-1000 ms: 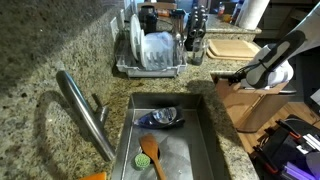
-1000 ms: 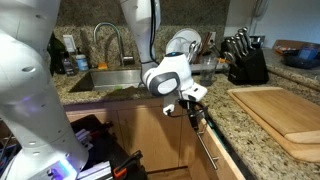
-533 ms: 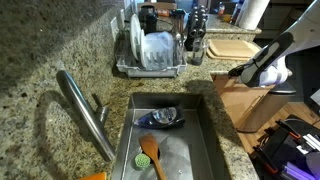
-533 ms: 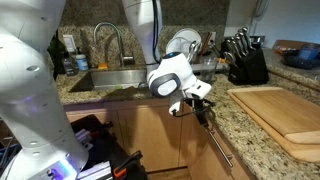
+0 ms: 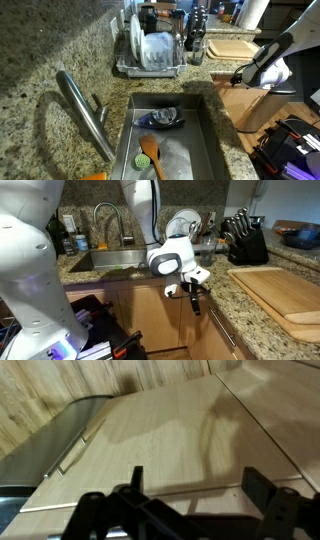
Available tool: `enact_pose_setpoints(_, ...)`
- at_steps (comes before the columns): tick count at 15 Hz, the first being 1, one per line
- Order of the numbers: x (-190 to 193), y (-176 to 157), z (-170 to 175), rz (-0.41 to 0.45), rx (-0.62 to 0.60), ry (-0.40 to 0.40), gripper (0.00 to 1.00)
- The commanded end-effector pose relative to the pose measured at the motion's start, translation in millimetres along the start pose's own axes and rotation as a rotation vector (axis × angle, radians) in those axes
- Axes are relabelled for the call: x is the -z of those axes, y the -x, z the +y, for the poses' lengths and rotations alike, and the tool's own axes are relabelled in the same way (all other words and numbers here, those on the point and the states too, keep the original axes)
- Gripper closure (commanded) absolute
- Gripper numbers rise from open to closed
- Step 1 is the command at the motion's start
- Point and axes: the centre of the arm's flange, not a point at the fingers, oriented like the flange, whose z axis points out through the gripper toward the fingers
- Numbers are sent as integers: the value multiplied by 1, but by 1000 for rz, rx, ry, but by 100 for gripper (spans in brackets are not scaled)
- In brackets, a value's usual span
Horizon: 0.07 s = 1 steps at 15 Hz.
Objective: Close both the tap and the top drawer
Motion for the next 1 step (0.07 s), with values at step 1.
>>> enact_pose_setpoints(1,0,4,0,-28,12,12,0)
